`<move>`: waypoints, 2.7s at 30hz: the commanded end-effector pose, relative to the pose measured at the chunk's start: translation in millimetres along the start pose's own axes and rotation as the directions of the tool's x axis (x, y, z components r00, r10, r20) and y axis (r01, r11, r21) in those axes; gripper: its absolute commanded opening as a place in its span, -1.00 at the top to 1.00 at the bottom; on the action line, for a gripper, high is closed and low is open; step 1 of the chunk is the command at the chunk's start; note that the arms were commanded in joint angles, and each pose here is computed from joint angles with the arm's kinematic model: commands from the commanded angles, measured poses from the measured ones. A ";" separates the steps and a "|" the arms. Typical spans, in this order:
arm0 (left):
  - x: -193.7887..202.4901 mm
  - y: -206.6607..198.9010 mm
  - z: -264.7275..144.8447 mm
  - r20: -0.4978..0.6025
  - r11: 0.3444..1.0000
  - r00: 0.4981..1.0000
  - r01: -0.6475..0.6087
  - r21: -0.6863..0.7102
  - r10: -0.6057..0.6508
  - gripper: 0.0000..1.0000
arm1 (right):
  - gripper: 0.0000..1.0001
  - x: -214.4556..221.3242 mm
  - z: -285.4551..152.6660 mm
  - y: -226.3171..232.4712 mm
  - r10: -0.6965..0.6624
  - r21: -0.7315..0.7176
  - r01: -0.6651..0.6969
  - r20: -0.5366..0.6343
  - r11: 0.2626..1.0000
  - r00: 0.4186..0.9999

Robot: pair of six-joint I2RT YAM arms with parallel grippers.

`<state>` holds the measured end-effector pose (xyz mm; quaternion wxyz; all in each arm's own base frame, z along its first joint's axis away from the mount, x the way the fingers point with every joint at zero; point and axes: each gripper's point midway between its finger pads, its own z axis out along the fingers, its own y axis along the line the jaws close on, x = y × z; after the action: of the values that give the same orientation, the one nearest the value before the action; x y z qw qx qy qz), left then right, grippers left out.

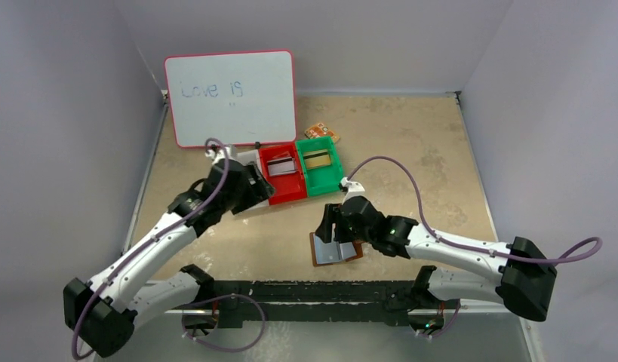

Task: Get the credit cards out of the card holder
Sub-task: Remove the credit card from the card holder.

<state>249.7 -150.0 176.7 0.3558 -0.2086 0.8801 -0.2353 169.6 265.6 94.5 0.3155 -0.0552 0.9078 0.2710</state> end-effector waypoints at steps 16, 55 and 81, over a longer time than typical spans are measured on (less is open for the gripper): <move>40.4 -9.0 15.4 0.033 0.999 0.999 -0.028 -0.039 0.030 -0.47 | -0.28 19.5 21.3 -15.2 -0.011 0.171 0.030 -0.110 0.985 0.994; 98.0 -66.6 40.7 -0.147 0.985 0.986 -0.058 0.160 0.081 -0.47 | 0.41 34.5 20.6 -34.8 0.117 0.260 -0.100 -0.052 0.960 0.992; 242.4 -163.9 73.9 -0.387 0.940 0.913 0.013 0.340 0.127 -0.38 | 0.12 17.8 -36.6 -106.5 0.356 0.349 -0.393 0.167 0.850 0.919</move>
<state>181.4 -391.4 62.3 0.2072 -0.0747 0.9122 -0.3455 160.3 178.4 50.6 0.2826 0.1376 0.9330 0.1751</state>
